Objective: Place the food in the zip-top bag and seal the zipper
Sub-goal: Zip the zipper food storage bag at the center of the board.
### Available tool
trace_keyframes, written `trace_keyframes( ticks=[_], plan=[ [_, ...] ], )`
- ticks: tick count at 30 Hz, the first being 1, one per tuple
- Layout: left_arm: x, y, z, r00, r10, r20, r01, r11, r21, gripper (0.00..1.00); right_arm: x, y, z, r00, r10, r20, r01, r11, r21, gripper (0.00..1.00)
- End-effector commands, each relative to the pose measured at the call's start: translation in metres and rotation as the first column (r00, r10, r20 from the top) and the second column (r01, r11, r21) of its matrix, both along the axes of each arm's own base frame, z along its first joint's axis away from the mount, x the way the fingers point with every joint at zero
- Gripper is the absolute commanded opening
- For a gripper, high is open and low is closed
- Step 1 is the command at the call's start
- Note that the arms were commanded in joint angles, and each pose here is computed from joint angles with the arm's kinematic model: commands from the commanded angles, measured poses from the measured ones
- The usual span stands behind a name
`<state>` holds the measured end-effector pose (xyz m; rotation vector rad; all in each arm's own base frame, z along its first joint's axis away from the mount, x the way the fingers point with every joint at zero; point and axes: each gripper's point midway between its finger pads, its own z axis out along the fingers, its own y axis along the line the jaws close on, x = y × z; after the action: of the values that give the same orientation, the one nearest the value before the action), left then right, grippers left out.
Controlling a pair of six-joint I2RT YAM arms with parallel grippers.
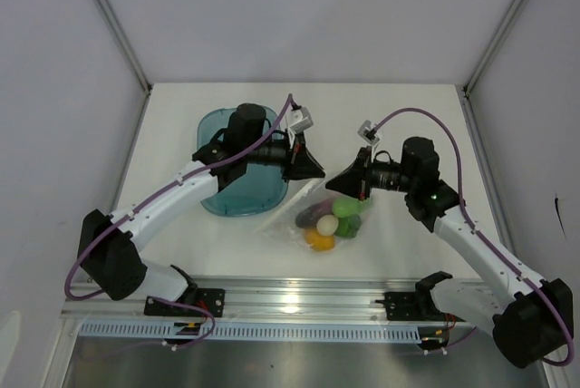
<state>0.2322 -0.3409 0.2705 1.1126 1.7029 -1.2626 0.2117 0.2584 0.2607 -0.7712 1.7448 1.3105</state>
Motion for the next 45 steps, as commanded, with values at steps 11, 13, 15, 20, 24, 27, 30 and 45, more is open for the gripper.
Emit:
trace_keyframes(
  ticks=[11,13,15,20,24,27,30,45],
  plan=[
    [-0.035,0.025,-0.006,0.993,-0.103,-0.062,0.101,0.995,-0.027,0.01,0.043,-0.041,0.024,0.967,-0.250,0.051,0.247,0.967,0.070,0.00],
    [-0.037,0.026,-0.007,0.992,-0.105,-0.066,0.103,0.994,-0.029,0.01,0.046,-0.044,0.026,0.965,-0.258,0.042,0.254,0.964,0.078,0.00],
    [-0.039,0.027,-0.009,0.991,-0.109,-0.071,0.108,0.994,-0.025,0.01,0.044,-0.042,0.030,0.971,-0.235,0.042,0.231,0.969,0.089,0.00],
    [-0.038,0.024,-0.004,0.990,-0.122,-0.077,0.119,0.992,-0.038,0.00,0.030,-0.029,0.022,0.988,-0.146,0.043,0.144,0.988,0.052,0.00],
    [-0.036,0.023,-0.008,0.988,-0.121,-0.091,0.119,0.993,-0.026,0.01,0.026,-0.028,0.028,0.991,-0.122,0.056,0.119,0.991,0.059,0.00],
    [-0.033,0.022,-0.004,0.990,-0.114,-0.088,0.113,0.993,-0.019,0.01,0.024,-0.027,0.016,0.995,-0.099,-0.001,0.099,0.994,-0.040,0.11],
    [-0.031,0.021,0.006,0.990,-0.121,-0.072,0.120,0.993,-0.020,0.01,0.023,-0.022,0.008,0.996,-0.084,-0.028,0.079,0.987,-0.140,0.45],
    [-0.043,0.028,0.013,0.976,-0.193,-0.105,0.199,0.979,0.050,0.01,-0.009,-0.008,0.036,0.976,0.097,0.197,-0.012,0.920,-0.391,0.99]
  ],
)
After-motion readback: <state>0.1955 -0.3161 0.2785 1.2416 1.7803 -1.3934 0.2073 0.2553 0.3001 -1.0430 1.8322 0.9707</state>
